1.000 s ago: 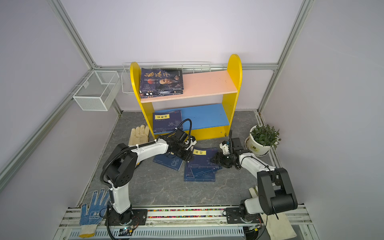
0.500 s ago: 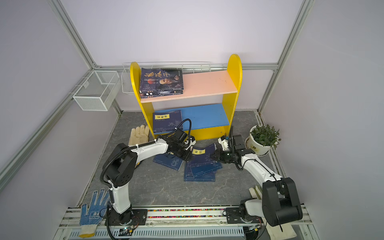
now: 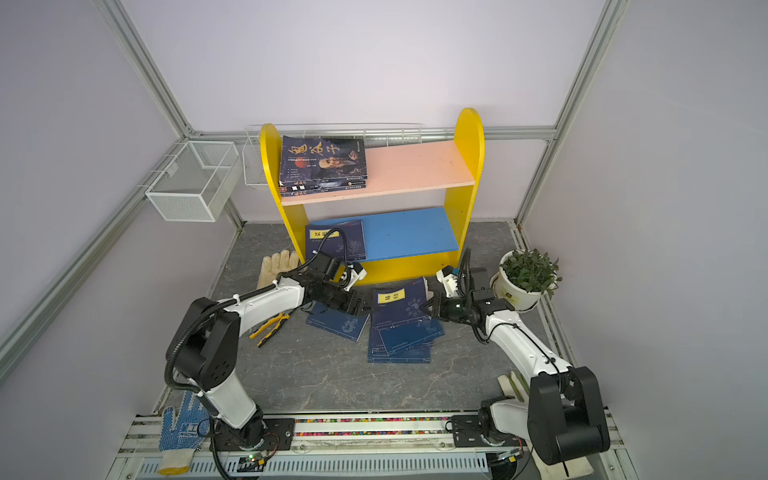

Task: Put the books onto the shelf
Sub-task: 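Lift the blue book upright with both grippers toward the blue shelf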

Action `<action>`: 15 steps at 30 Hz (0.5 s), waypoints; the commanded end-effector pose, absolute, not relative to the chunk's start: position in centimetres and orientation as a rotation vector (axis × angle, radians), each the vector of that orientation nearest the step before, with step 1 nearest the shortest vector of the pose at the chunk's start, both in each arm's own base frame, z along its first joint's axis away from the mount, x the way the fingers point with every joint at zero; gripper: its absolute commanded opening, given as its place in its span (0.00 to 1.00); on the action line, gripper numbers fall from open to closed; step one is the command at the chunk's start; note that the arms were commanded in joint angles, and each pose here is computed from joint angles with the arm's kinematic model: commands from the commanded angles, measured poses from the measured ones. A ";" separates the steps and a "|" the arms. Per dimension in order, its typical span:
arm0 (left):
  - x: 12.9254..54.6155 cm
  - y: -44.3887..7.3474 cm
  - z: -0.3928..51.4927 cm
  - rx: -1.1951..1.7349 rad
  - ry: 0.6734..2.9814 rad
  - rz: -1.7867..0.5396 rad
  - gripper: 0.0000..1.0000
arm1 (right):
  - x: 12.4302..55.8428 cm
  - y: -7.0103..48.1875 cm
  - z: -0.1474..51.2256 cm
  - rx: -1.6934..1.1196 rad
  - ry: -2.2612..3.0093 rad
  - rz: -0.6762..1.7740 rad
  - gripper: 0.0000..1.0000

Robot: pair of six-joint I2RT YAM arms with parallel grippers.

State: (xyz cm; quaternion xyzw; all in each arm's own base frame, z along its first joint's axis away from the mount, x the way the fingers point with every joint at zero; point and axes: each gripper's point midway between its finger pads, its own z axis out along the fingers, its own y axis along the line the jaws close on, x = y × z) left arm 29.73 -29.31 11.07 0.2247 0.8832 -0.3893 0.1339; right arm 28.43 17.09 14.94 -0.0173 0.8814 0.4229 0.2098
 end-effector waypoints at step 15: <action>29.8 -29.3 20.7 0.411 2.083 -1.895 0.94 | 29.3 19.1 27.3 -0.253 2.007 1.459 0.06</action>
